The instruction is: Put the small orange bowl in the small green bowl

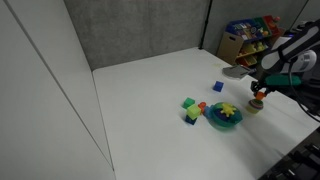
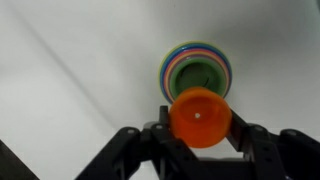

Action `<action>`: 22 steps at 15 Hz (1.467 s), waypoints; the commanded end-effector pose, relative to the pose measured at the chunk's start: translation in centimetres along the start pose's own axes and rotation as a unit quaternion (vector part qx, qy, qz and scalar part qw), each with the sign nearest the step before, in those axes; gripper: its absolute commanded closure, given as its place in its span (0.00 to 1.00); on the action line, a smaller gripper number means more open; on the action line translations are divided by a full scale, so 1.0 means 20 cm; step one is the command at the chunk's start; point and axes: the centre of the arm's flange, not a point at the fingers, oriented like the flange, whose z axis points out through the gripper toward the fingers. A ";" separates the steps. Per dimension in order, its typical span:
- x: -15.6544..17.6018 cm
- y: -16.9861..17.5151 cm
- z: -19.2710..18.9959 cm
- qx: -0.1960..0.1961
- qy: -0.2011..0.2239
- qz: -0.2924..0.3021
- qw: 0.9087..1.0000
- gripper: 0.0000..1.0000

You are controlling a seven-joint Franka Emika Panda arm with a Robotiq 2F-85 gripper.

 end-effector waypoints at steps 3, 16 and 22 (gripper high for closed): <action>-0.14 -0.02 -0.05 -0.014 0.019 -0.006 1.000 0.70; -0.19 0.00 0.01 -0.018 0.023 -0.016 0.999 0.70; -0.18 0.00 0.02 -0.016 0.027 -0.019 0.999 0.13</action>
